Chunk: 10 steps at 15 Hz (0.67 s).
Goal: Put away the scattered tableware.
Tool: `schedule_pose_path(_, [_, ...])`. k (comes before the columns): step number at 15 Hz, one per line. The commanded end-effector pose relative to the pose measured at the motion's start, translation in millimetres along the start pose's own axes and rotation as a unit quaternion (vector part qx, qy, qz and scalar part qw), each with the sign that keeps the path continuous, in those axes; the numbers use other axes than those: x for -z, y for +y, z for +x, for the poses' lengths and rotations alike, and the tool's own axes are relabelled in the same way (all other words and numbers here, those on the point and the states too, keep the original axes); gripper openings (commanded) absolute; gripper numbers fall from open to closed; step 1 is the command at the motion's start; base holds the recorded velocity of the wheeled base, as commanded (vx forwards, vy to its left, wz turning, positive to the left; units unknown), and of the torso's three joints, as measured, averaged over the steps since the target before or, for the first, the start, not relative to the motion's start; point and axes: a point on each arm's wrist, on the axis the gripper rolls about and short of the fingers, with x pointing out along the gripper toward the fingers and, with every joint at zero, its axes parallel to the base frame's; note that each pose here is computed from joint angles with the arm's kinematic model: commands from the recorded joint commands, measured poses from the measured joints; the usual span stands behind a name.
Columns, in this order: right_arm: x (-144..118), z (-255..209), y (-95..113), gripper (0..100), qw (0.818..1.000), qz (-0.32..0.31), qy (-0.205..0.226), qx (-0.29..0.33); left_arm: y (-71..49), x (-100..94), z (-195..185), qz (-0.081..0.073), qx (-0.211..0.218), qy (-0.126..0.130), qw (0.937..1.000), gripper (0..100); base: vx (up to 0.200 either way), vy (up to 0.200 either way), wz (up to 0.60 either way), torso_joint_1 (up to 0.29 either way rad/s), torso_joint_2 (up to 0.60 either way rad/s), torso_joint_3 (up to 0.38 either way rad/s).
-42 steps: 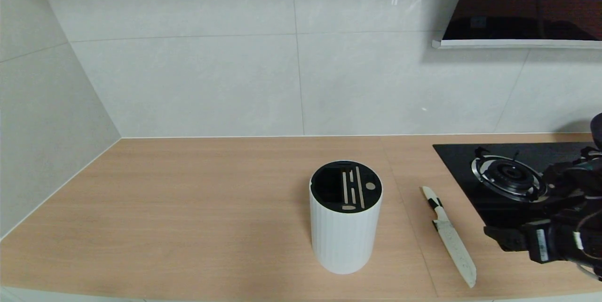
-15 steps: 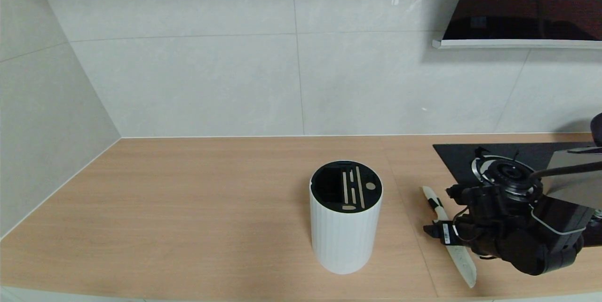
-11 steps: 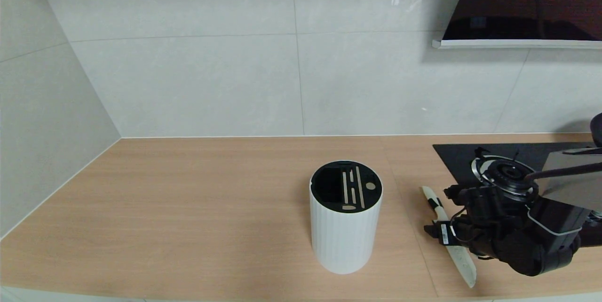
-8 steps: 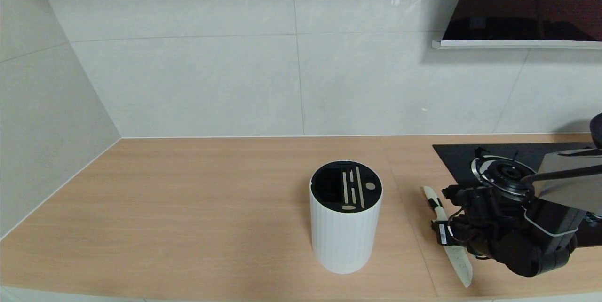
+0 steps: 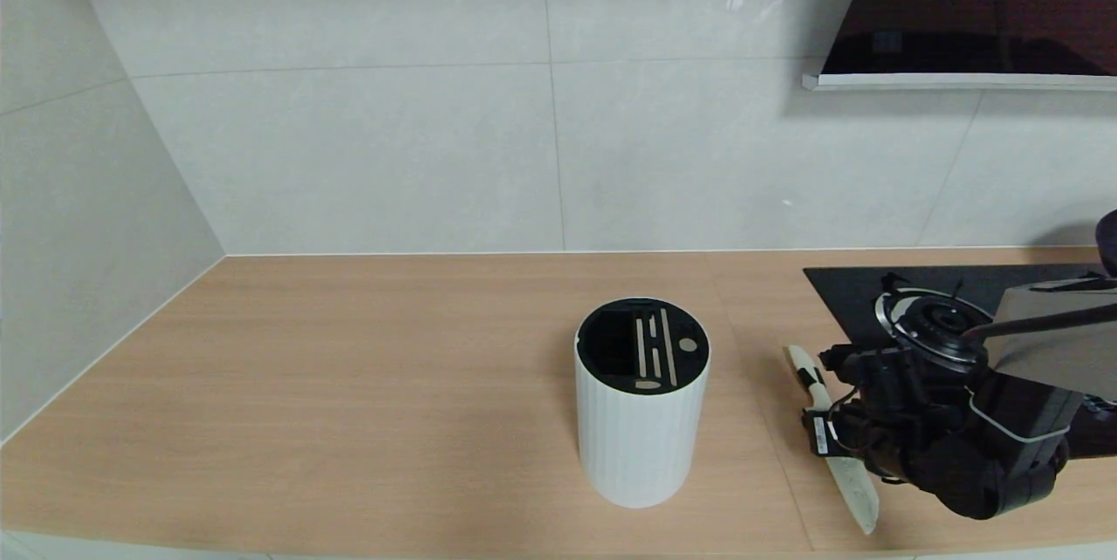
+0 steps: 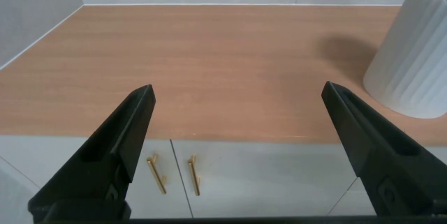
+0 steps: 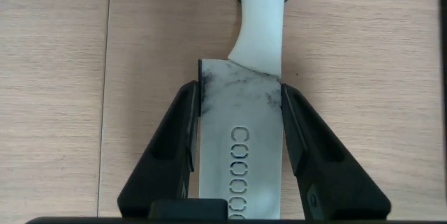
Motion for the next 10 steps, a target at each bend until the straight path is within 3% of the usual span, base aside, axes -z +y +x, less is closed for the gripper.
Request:
schedule_pose_path(1, [-19.5,-20.4,-2.1,0,0.999,0.01,-0.042,-0.005,0.0,0.0,0.0,0.0,0.0,0.0,1.0,100,0.0,0.0,0.0,0.0,0.0,0.0])
schedule_pose_path(4, [-43.2,-49.6,-5.3,0,0.995,0.02,-0.093,-0.011,0.0,0.0,0.0,0.0,0.0,0.0,1.0,100,0.0,0.0,0.0,0.0,0.0,0.0])
schedule_pose_path(5, [-59.5,-71.1,-5.1,0,0.991,0.025,-0.131,-0.019,0.0,-0.2,0.0,0.0,0.0,-0.001,1.0,100,0.0,0.0,0.0,0.0,0.0,0.0])
schedule_pose_path(7, [-79.5,-95.5,-6.7,0,0.984,0.032,-0.17,-0.027,-0.1,-11.5,-2.9,-0.001,0.003,-0.026,0.9997,100,0.0,0.0,0.0,0.0,0.0,0.0])
schedule_pose_path(8, [-99.8,-114.6,-3.1,0,0.978,0.034,-0.201,-0.039,-0.2,-29.2,-9.2,0.0,0.007,-0.058,0.9983,100,0.0,0.0,0.0,0.0,0.0,0.0])
schedule_pose_path(9, [-127.3,-143.7,3.7,0,0.971,0.035,-0.23,-0.056,-2.1,-68.4,-15.4,0.003,0.063,-0.064,0.996,100,0.0,0.0,0.0,0.0,0.0,0.0])
schedule_pose_path(10, [-141.8,-158.3,8.5,0,0.967,0.034,-0.244,-0.067,-4.1,-95.0,-12.3,0.004,0.107,-0.046,0.9932,100,0.0,0.0,0.0,0.0,0.0,0.0])
